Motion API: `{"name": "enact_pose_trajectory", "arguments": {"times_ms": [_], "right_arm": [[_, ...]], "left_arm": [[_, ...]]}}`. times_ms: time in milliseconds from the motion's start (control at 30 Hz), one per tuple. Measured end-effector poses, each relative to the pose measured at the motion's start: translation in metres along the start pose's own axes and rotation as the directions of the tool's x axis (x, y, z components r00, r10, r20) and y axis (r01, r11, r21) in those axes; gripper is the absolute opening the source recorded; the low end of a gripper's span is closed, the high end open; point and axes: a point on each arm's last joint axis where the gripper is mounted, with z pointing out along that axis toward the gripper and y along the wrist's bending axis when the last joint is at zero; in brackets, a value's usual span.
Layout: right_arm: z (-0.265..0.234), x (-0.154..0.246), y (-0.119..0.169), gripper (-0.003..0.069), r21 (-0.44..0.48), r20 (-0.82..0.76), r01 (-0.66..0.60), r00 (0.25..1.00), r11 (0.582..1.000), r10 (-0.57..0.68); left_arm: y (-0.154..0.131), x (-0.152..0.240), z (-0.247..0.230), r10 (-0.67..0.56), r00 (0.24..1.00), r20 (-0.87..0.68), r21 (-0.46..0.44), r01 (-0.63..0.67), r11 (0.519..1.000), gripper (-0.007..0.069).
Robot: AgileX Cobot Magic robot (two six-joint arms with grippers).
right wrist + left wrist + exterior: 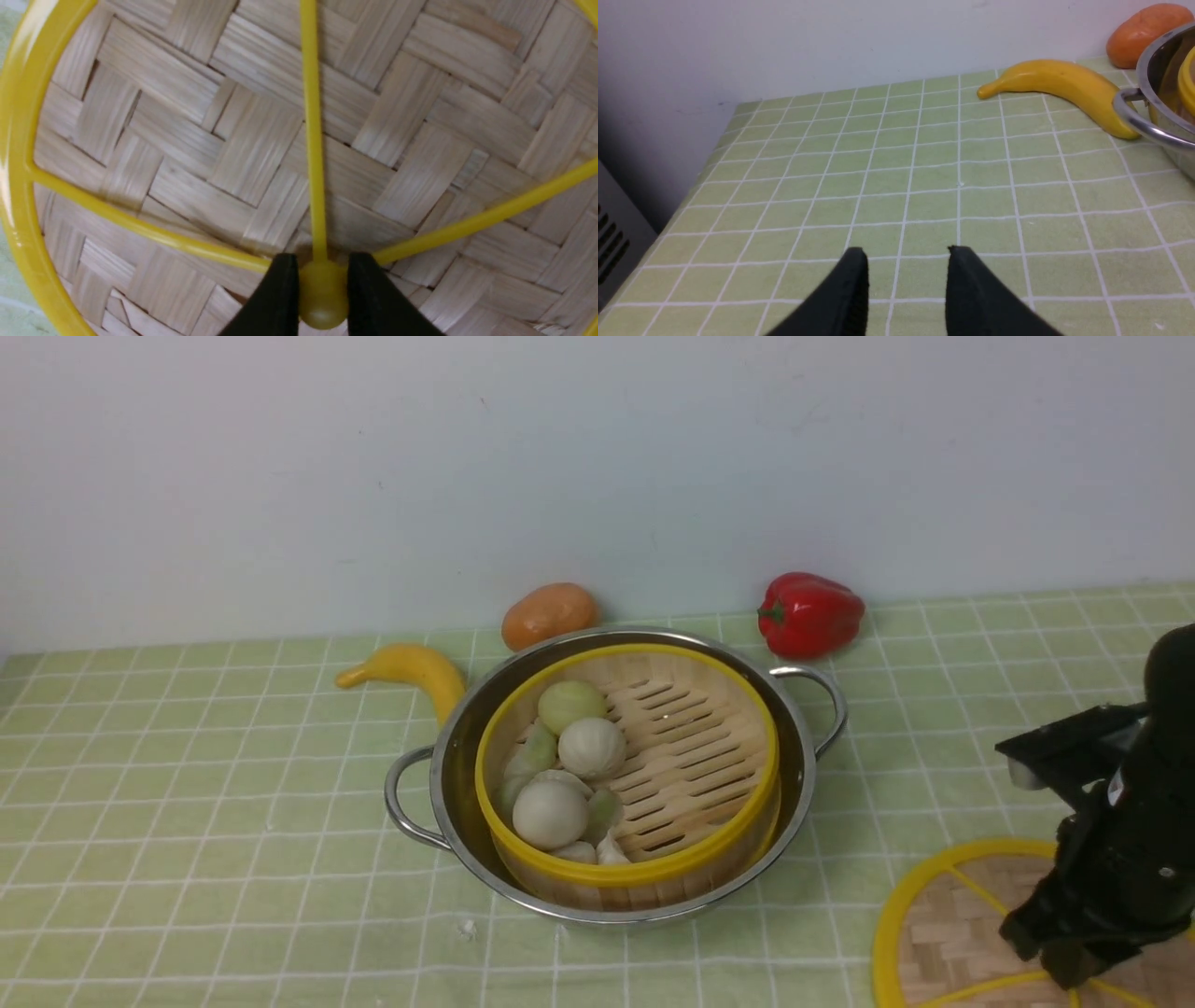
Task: Place the steamer in the pot on the green tablecloth, and put the lid on the steamer.
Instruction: 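Move the gripper down to the bamboo steamer lid and grasp its center knob, then place the bamboo steamer lid onto the steamer basket in the pot with the right gripper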
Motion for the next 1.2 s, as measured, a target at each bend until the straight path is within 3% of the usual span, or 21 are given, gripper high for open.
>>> {"name": "enact_pose_trajectory", "arguments": {"times_ms": [300,467,567,633,800,1200], "right_arm": [[-0.024,0.005,-0.001,0.0148,0.021,0.044,-0.018,0.999,1.000,0.017],[-0.092,0.003,0.002,0.0148,0.014,0.259,0.007,0.966,1.000,-0.011],[-0.133,-0.002,0.011,0.0148,-0.034,0.406,0.089,0.911,0.995,-0.068],[-0.161,-0.013,0.028,0.0148,-0.091,0.520,0.209,0.844,0.974,-0.133],[-0.179,-0.039,0.072,0.0148,-0.043,0.607,0.428,0.729,0.903,-0.316],[-0.131,-0.104,0.155,0.0148,0.088,0.572,0.656,0.583,0.750,-0.577]], "left_arm": [[0.000,0.000,0.000,0.000,1.000,0.000,0.000,0.000,1.000,0.0243],[0.000,0.000,0.000,0.000,1.000,0.000,0.000,0.000,1.000,0.0243],[0.000,0.000,0.000,0.000,1.000,0.001,0.000,0.000,1.000,0.0243],[0.000,0.000,0.000,0.000,1.000,0.001,0.000,0.000,1.000,0.0243],[0.000,0.000,0.000,0.000,1.000,0.001,0.000,0.000,1.000,0.0243],[0.000,0.000,0.000,0.000,1.000,0.002,0.000,0.000,1.000,0.0243]]}}
